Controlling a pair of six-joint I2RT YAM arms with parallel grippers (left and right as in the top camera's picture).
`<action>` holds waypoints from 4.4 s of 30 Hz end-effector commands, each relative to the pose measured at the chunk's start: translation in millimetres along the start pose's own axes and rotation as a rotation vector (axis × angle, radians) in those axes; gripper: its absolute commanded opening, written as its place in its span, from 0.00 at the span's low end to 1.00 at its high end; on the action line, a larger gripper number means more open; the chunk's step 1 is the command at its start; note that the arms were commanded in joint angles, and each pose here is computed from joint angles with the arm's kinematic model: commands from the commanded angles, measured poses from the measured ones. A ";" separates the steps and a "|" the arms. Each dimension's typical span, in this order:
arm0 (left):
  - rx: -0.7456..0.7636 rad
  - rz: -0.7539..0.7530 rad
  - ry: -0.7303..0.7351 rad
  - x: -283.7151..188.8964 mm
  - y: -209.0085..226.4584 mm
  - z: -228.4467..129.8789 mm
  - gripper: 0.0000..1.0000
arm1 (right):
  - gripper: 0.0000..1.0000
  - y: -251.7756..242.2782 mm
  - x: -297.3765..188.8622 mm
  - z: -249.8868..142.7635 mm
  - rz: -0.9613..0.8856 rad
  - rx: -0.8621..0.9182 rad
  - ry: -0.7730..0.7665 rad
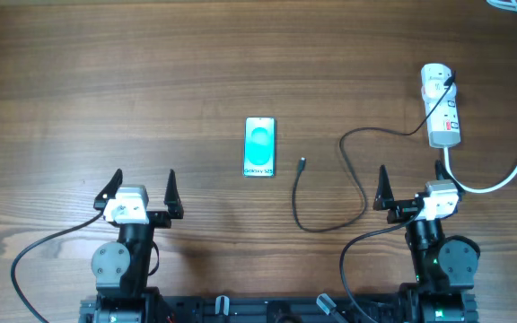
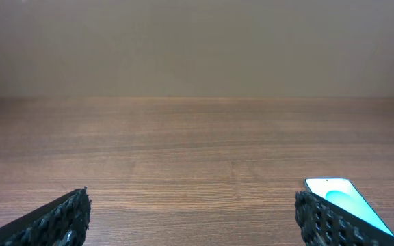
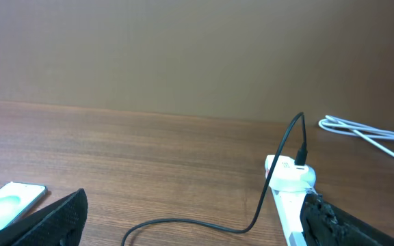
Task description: Plug charger to phone and switch on socket
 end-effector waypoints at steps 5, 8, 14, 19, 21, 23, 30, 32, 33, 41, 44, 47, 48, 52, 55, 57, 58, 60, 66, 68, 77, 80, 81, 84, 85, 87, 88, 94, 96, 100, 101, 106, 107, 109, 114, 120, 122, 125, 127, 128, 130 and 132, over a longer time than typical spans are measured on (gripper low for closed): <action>0.016 0.008 0.002 0.0 1.2 -1.7 1.00 | 1.00 -0.6 -0.1 0.4 -0.012 -0.014 -0.004; 0.016 0.008 0.002 0.0 1.2 -1.7 1.00 | 1.00 -0.6 -0.1 0.4 -0.012 -0.014 -0.004; 0.015 0.008 0.002 0.0 1.2 -1.7 1.00 | 1.00 -0.6 -0.1 0.4 -0.012 -0.014 -0.004; 0.015 0.008 0.002 0.0 1.2 -1.7 1.00 | 1.00 -0.6 -0.1 0.4 -0.012 -0.014 -0.004; 0.015 0.008 0.002 0.0 1.2 -1.7 1.00 | 1.00 -0.6 -0.1 0.4 -0.012 -0.014 -0.004; 0.015 0.008 0.002 0.0 1.2 -1.7 1.00 | 1.00 -0.6 -0.1 0.4 -0.012 -0.014 -0.004; 0.015 0.008 0.002 0.0 1.2 -1.9 1.00 | 1.00 -0.6 -0.1 0.4 -0.012 -0.014 -0.004; 0.016 0.008 0.002 0.0 1.2 -1.7 1.00 | 1.00 -0.6 -0.1 0.4 -0.012 -0.014 -0.004; 0.015 0.008 0.002 0.0 1.2 -1.7 1.00 | 1.00 -0.6 -0.1 0.4 -0.012 -0.014 -0.004; 0.016 0.008 0.002 0.0 1.2 -1.7 1.00 | 1.00 -0.6 -0.1 0.4 -0.012 -0.014 -0.004; 0.015 0.008 0.002 0.0 1.2 -1.7 1.00 | 1.00 -0.6 -0.1 0.4 -0.012 -0.014 -0.004; 0.015 0.008 0.002 0.0 1.2 -1.7 1.00 | 1.00 -0.6 -0.1 0.4 -0.012 -0.014 -0.004; 0.015 0.008 0.002 0.0 1.2 -1.9 1.00 | 1.00 -0.6 -0.1 0.4 -0.012 -0.014 -0.004; 0.016 0.008 0.002 0.0 1.2 -1.7 1.00 | 1.00 -0.6 -0.1 0.3 -0.012 -0.014 -0.003; 0.015 0.008 0.002 0.0 1.2 -1.7 1.00 | 1.00 -0.6 -0.1 0.4 -0.012 -0.014 -0.004; 0.015 0.008 0.002 0.0 1.2 -1.7 1.00 | 1.00 -0.6 -0.1 0.4 -0.012 -0.014 -0.004; 0.015 0.008 0.002 0.0 1.2 -1.7 1.00 | 1.00 -0.6 -0.1 0.4 -0.012 -0.014 -0.004; 0.016 0.008 0.002 0.0 1.2 -1.7 1.00 | 1.00 -0.6 -0.1 0.6 -0.012 -0.014 -0.004; 0.015 0.008 0.002 0.0 1.2 -1.7 1.00 | 1.00 -0.6 -0.1 0.4 -0.012 -0.014 -0.004; 0.015 0.008 0.002 0.0 1.2 -1.7 1.00 | 1.00 -0.6 -0.1 0.4 -0.012 -0.014 -0.004; 0.016 -0.077 -0.007 -0.3 -5.9 -0.4 1.00 | 1.00 -0.6 -0.1 0.4 -0.012 -0.014 -0.004; 0.016 -0.078 -0.008 -0.3 -5.9 -0.4 1.00 | 1.00 -0.6 -0.1 0.4 -0.012 -0.014 -0.004; 0.016 -0.078 -0.008 -0.3 -5.9 -0.4 1.00 | 1.00 -0.6 -0.1 0.4 -0.012 -0.014 -0.004; 0.016 -0.078 -0.008 -0.3 -5.9 -0.4 1.00 | 1.00 -0.6 -0.1 0.6 -0.012 -0.014 -0.004; 0.016 -0.079 -0.008 -0.3 -6.0 -0.4 1.00 | 1.00 -0.6 -0.1 0.4 -0.012 -0.014 -0.004; 0.016 -0.110 -0.013 -0.5 -8.6 0.5 1.00 | 1.00 -0.6 -0.1 0.4 -0.012 -0.014 -0.004; 0.017 -0.156 -0.023 -1.0 -12.3 1.9 1.00 | 1.00 -0.6 -0.1 0.4 -0.012 -0.014 -0.004; 0.030 -0.264 -0.091 -3.5 -21.0 12.2 1.00 | 1.00 -0.6 -0.1 0.4 -0.012 -0.014 -0.004; 0.031 -0.277 -0.096 -3.8 -22.0 12.9 1.00 | 1.00 -0.6 -0.1 0.4 -0.012 -0.014 -0.004; 0.049 -0.281 -0.197 -6.2 -22.5 28.3 1.00 | 1.00 -0.6 -0.1 0.4 -0.012 -0.014 -0.004; 0.051 -0.302 -0.225 -7.6 -24.2 32.5 1.00 | 1.00 -0.6 -0.1 0.4 -0.012 -0.014 -0.004; -0.092 -0.318 -0.188 -7.1 -24.2 30.3 1.00 | 1.00 -0.6 -0.1 0.4 -0.012 -0.014 -0.004; -0.094 -0.317 -0.181 -7.0 -24.2 29.5 1.00 | 1.00 -0.6 -0.1 0.4 -0.012 -0.014 -0.004; -0.099 -0.310 -0.157 -7.4 -23.8 29.5 1.00 | 1.00 -0.6 -0.1 0.4 -0.012 -0.014 -0.004; -0.127 -0.164 -0.060 -10.9 -12.8 46.2 1.00 | 1.00 -0.6 -0.1 0.4 -0.012 -0.014 -0.004; -0.141 -0.155 0.062 -4.7 -12.5 83.7 1.00 | 1.00 -0.6 -0.1 0.6 -0.012 -0.014 -0.004; -0.152 -0.148 0.170 3.0 -12.3 92.6 1.00 | 1.00 -0.6 -0.1 0.4 -0.012 -0.014 -0.004; -0.184 -0.233 0.335 17.2 -19.6 113.7 1.00 | 1.00 -0.6 -0.1 0.4 -0.012 -0.014 -0.004; -0.212 -0.397 0.352 21.6 -32.1 125.5 1.00 | 1.00 -0.6 -0.1 0.4 -0.012 -0.014 -0.004; -0.220 -0.460 0.350 21.7 -36.6 129.0 1.00 | 1.00 -0.6 -0.1 0.4 -0.012 -0.014 -0.004; -0.272 -0.521 0.347 23.5 -41.4 137.0 1.00 | 1.00 -0.6 -0.1 0.4 -0.012 -0.014 -0.004; -0.334 -0.507 0.389 27.3 -41.2 138.7 1.00 | 1.00 -0.6 -0.1 0.4 -0.012 -0.014 -0.004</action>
Point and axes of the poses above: each gripper's point midway between its finger pads, its own x axis out along the fingers, its own y axis along the line the jaws close on, z = x × y, the point moved 9 cm from there along -x, back along the fingers, and after that the axes turned 1 degree about x, right-handed, at the moved point
